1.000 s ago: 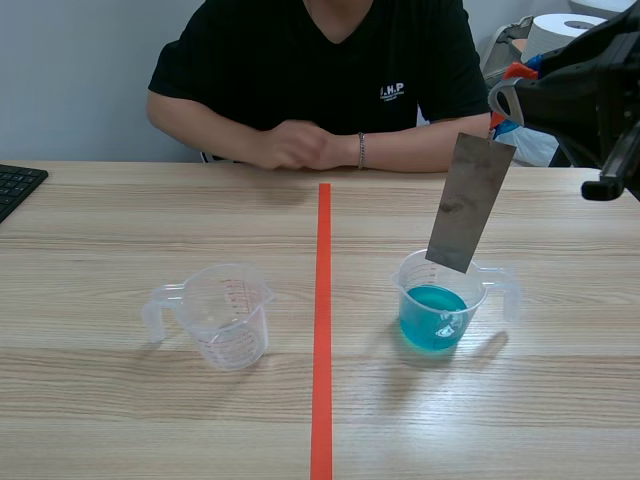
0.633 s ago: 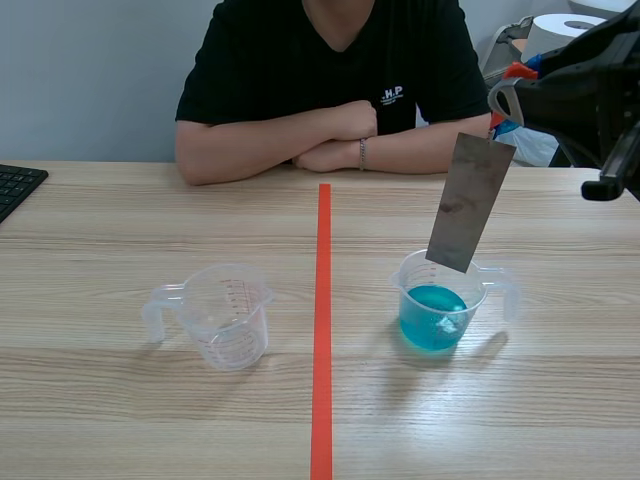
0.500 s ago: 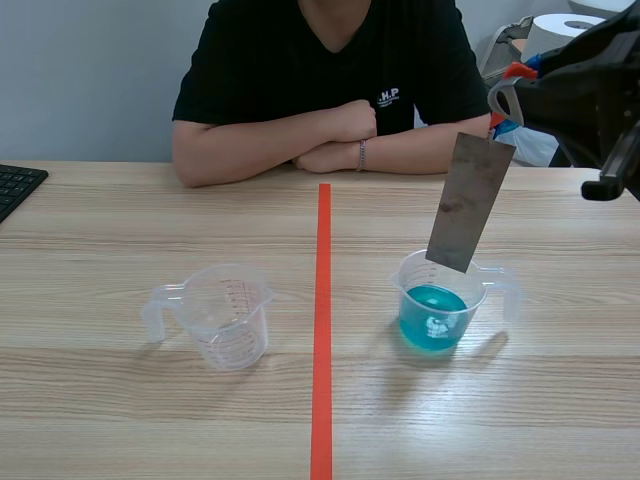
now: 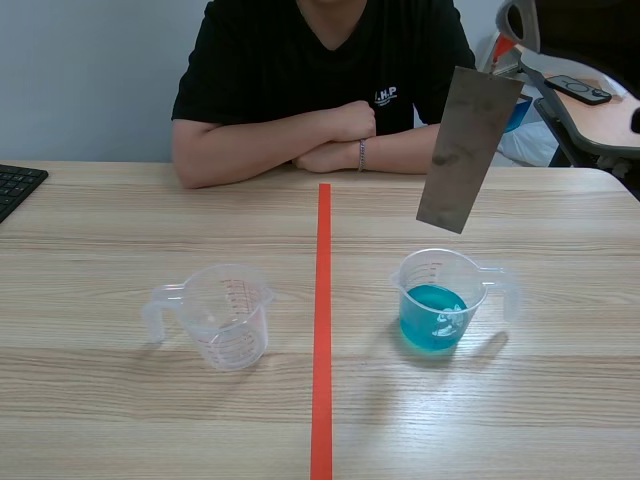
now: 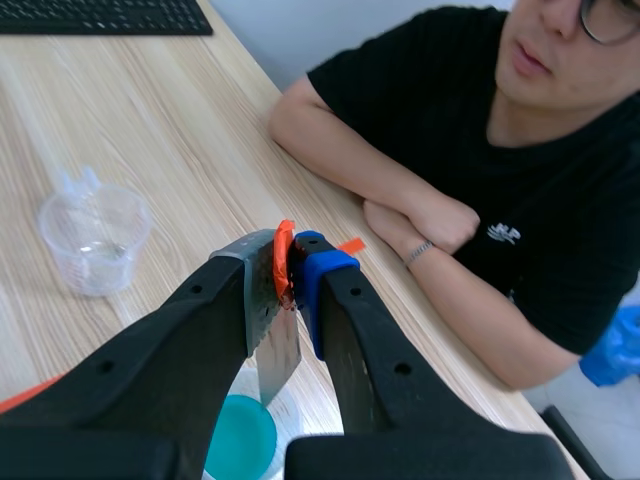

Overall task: Do the redox reaction experiment.
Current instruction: 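Put the plate into the left beaker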

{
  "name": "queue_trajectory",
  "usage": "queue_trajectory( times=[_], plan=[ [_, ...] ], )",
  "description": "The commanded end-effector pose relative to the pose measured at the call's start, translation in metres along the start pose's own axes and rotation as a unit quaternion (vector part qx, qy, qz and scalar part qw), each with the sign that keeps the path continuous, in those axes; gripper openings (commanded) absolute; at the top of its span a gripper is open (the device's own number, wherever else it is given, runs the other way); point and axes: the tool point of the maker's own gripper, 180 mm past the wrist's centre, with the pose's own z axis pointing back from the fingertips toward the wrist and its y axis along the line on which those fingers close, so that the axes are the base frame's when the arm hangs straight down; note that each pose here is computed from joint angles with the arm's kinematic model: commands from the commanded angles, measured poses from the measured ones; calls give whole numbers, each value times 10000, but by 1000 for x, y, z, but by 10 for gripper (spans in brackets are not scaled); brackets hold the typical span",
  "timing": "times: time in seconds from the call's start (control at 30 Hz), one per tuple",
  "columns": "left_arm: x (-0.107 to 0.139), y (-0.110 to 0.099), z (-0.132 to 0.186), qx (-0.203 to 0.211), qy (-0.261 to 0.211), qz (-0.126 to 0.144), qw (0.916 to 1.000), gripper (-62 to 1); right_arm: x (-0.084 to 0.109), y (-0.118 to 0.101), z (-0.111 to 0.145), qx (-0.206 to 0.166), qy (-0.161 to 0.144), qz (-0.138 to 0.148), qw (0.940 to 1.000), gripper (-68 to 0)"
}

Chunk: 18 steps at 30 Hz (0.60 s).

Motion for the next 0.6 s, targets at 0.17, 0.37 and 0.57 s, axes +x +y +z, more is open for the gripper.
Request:
queue_trajectory(
  times=[0.17, 0.37, 0.57],
  plan=[
    [0, 0, 2, -12, -40, 1, 10000, -582, 17, -1, 3, -17, -243, 75, 9997, -669],
    [0, 0, 2, -12, -40, 1, 10000, -582, 23, -4, 2, -52, -319, 168, 9993, -669],
    [0, -1, 2, -14, -40, 3, 10000, -582, 33, -1, -4, 57, -444, 266, 9986, -669]
  ],
)
